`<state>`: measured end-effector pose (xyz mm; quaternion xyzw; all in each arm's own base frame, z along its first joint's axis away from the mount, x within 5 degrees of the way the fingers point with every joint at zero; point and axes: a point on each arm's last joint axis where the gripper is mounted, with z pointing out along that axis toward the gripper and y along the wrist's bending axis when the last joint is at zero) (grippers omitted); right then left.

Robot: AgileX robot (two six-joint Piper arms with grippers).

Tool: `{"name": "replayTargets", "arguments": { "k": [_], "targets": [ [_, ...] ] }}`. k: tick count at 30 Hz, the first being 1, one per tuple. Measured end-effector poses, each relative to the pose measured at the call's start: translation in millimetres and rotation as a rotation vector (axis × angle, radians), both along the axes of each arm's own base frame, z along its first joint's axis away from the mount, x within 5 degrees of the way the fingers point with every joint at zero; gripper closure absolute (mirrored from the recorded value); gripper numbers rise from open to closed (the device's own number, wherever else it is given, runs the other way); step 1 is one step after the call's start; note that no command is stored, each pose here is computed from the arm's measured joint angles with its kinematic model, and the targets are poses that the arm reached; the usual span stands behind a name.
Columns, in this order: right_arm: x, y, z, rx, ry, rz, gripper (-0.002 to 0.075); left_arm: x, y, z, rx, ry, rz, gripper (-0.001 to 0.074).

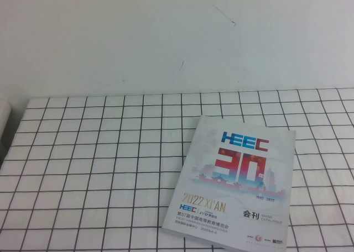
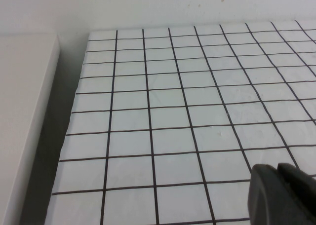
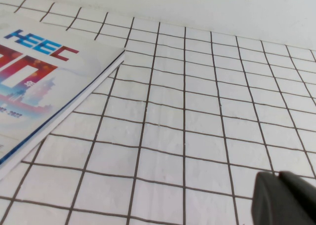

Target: Close book

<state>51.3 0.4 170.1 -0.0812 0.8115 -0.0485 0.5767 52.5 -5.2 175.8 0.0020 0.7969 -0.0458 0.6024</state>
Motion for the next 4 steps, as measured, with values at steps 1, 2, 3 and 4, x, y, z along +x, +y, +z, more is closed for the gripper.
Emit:
{"name": "replayTargets", "arguments": {
  "k": [1,2,3,4],
  "targets": [
    [0.0,0.0,0.0,0.0,0.0,0.0,0.0729,0.0,0.0,0.0,0.0,0.0,0.0,0.0738],
    [0.0,0.0,0.0,0.0,0.0,0.0,0.0729,0.0,0.0,0.0,0.0,0.0,0.0,0.0738],
    [0.0,0.0,0.0,0.0,0.0,0.0,0.0729,0.0,0.0,0.0,0.0,0.0,0.0,0.0738],
    [0.0,0.0,0.0,0.0,0.0,0.0,0.0729,0.0,0.0,0.0,0.0,0.0,0.0,0.0738]
  ]
}}
